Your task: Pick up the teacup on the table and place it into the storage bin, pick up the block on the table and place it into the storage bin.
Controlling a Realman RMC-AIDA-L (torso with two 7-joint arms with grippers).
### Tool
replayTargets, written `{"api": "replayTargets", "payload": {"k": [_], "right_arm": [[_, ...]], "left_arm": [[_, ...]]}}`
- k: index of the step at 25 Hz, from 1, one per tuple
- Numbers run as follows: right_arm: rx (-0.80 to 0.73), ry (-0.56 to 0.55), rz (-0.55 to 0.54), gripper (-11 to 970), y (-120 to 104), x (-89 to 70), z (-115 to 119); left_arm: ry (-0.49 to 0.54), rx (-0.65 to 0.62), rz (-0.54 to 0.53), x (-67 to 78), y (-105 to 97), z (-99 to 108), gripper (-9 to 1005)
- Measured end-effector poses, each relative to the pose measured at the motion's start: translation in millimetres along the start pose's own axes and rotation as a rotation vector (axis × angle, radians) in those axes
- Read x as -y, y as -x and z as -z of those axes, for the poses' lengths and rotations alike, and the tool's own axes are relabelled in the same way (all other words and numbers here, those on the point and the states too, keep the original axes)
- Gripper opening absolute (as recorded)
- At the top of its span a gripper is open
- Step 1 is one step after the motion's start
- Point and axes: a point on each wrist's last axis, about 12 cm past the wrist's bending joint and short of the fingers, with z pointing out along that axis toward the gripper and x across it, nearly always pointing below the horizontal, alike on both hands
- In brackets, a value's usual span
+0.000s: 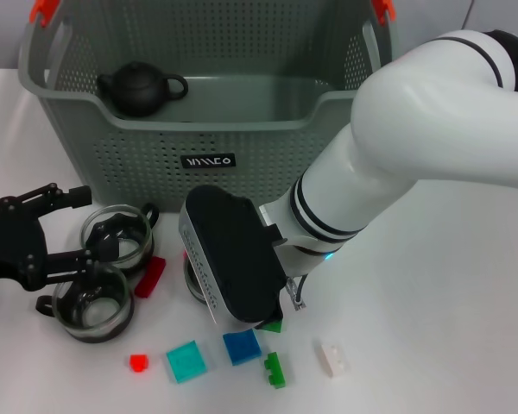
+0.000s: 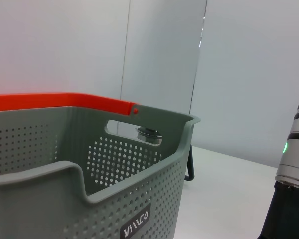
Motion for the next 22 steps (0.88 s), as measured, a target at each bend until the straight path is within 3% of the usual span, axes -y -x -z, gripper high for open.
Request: {"api": "replayTargets", "payload": {"k": [7,11,17,22], "right_arm": [[0.031,0.036,-0.013,63,9,-2.5,13],[0.067,0.087,-0.054,62,13,-2.6,37],[0.048,0.032,-0.145,62,1,2.3,70],[0.135,0.053,-0.214,62,-5,5.5,105]], "left_arm": [[0.001,-0.001,-0.002,0.2,0,0,900],[0.000,0.002,-0.007,0.6,-1,0,900],[0.012,0.001,-0.015,-0.5,-4,-2,900],[0.012,0.003,-0.023,-3.0,-2,-4,901]]}}
